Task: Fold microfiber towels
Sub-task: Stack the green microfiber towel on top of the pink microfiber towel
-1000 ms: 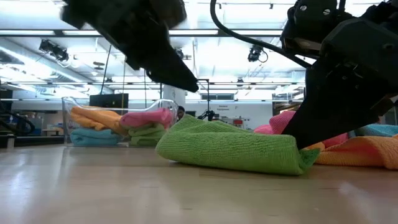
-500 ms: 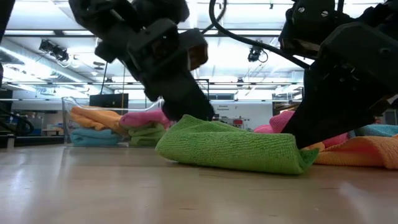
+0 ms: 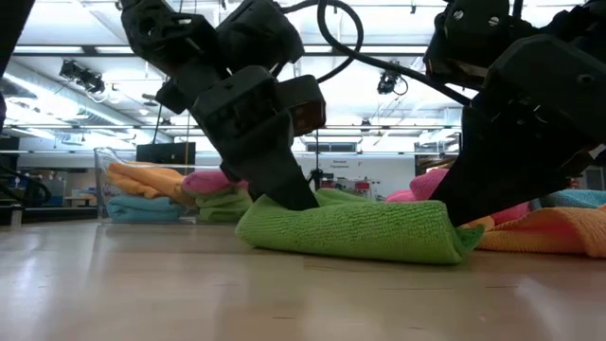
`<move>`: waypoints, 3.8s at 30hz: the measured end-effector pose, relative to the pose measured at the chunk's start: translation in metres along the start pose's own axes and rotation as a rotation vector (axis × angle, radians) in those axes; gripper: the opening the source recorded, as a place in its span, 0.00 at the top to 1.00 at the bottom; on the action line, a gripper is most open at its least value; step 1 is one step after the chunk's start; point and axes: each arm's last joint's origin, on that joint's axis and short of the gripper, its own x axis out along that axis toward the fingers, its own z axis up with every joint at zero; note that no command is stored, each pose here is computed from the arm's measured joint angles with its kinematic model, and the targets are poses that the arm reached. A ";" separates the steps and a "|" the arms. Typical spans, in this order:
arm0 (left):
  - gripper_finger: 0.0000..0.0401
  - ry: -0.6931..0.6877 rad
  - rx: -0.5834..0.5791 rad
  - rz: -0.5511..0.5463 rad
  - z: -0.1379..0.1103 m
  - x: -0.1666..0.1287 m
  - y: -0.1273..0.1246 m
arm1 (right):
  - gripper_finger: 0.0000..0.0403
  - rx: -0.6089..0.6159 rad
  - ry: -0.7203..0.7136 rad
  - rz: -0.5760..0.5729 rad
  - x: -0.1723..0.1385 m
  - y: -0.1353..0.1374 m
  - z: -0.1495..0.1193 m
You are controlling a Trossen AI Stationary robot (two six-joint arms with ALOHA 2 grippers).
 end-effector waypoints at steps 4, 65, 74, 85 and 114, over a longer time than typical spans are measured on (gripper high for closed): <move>0.48 0.013 -0.007 -0.007 -0.002 0.001 -0.002 | 0.51 -0.007 -0.002 0.003 0.000 0.000 0.000; 0.92 -0.157 -0.309 0.711 0.016 -0.253 0.049 | 0.51 -0.055 -0.080 -0.083 -0.060 -0.036 0.039; 0.89 -0.427 -0.642 0.875 -0.007 -0.230 0.054 | 0.51 -0.118 -0.073 -0.092 -0.058 -0.038 0.040; 0.89 -0.763 -0.915 0.793 -0.049 -0.187 0.055 | 0.51 -0.311 -0.054 -0.132 -0.050 -0.045 0.048; 0.91 -0.898 -0.742 1.078 -0.022 -0.164 0.026 | 0.51 -0.336 -0.031 -0.083 -0.044 -0.045 0.054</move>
